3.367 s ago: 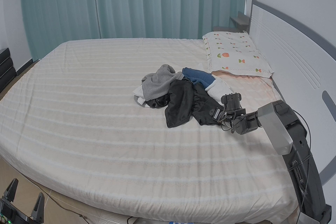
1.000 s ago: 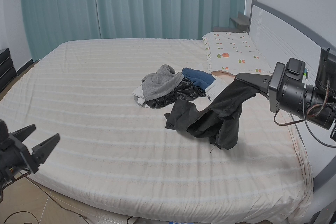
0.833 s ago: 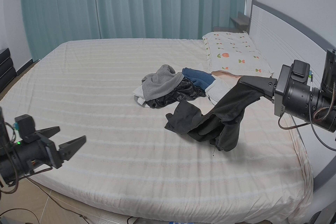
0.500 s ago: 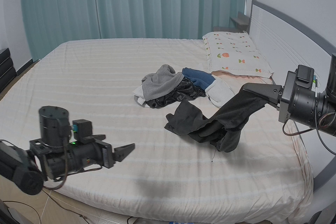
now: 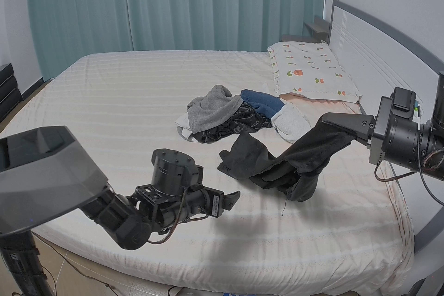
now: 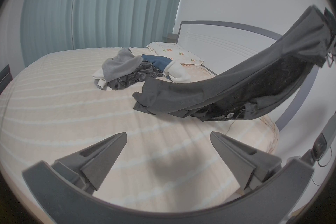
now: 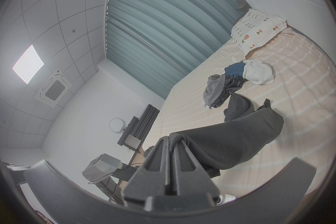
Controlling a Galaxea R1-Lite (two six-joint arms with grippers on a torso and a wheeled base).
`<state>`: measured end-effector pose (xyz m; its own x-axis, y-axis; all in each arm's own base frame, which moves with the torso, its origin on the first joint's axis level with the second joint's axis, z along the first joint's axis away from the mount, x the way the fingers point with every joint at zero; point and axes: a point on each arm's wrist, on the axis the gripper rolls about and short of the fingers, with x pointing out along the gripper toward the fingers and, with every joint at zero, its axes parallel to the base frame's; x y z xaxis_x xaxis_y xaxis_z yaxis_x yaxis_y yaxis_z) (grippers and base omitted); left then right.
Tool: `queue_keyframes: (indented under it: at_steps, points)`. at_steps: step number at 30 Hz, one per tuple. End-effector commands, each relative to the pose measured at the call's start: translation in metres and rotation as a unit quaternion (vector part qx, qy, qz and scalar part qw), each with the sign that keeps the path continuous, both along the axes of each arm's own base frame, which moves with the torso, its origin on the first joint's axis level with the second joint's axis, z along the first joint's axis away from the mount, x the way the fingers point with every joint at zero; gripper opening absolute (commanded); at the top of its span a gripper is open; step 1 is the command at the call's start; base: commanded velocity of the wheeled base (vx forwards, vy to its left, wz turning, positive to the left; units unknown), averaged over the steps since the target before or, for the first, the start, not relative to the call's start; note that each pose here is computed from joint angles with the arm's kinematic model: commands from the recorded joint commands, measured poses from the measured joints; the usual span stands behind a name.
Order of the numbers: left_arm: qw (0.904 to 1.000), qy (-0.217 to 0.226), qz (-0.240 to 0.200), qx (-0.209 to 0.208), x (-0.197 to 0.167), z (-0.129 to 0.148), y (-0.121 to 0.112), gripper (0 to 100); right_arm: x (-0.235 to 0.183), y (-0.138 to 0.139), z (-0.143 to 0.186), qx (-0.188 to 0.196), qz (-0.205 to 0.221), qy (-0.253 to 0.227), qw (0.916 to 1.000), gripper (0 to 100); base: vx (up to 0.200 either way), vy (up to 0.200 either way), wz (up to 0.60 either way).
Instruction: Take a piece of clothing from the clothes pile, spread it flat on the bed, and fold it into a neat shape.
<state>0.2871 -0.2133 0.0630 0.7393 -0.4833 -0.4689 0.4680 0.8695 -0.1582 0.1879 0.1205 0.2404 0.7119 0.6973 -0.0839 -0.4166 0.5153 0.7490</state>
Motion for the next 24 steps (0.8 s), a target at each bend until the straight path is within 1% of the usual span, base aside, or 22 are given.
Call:
queue_keyframes:
  at_steps: [1, 6, 8, 9, 12, 16, 18, 21, 22, 23, 24]
  points:
    - [0.9997, 0.02, -0.003, 0.015, 0.02, -0.038, -0.02, 100, 0.0, 0.0, 0.0, 0.0, 0.0, 0.0, 1.0, 0, 0.0, 0.0, 0.0]
    - [0.9998, 0.017, -0.001, 0.009, 0.037, -0.05, -0.032, 100, 0.0, 0.0, 0.001, 0.001, -0.001, -0.001, 1.0, 0, 0.0, 0.0, 0.0]
    - [0.9998, 0.017, -0.001, 0.009, 0.037, -0.05, -0.032, 100, 0.0, 0.0, 0.001, 0.001, -0.001, -0.001, 1.0, 0, 0.0, 0.0, 0.0]
    - [0.9999, 0.014, 0.008, -0.001, 0.045, -0.055, -0.038, 100, 0.0, 0.0, 0.001, 0.001, -0.001, -0.002, 1.0, 0, 0.0, 0.0, 0.0]
    - [0.9984, -0.008, 0.055, -0.015, 0.064, -0.059, -0.049, 100, 0.0, -0.001, 0.0, 0.001, -0.002, -0.001, 1.0, 0, 0.0, 0.0, 0.0]
    - [0.9966, -0.02, 0.07, -0.037, 0.08, -0.063, -0.059, 100, 0.0, -0.001, 0.001, 0.002, -0.003, -0.003, 1.0, 0, 0.0, 0.0, 0.0]
    - [0.9953, -0.028, 0.077, -0.051, 0.094, -0.073, -0.069, 100, -0.001, -0.001, 0.003, 0.004, -0.004, -0.006, 1.0, 0, 0.0, 0.0, 0.0]
    - [0.9934, -0.038, 0.094, -0.054, 0.108, -0.086, -0.073, 100, -0.003, -0.004, 0.006, 0.007, -0.007, -0.012, 0.9999, 0, 0.0, 0.0, 0.0]
    - [0.9934, -0.038, 0.094, -0.054, 0.108, -0.086, -0.073, 100, -0.003, -0.004, 0.006, 0.007, -0.007, -0.012, 0.9999, 0, 0.0, 0.0, 0.0]
    - [0.9922, -0.041, 0.105, -0.054, 0.116, -0.096, -0.073, 100, -0.004, -0.005, 0.006, 0.008, -0.007, -0.014, 0.9998, 0, 0.0, 0.0, 0.0]
    - [0.9912, -0.045, 0.111, -0.055, 0.122, -0.1, -0.072, 100, -0.004, -0.005, 0.007, 0.009, -0.007, -0.015, 0.9998, 0, 0.0, 0.0, 0.0]
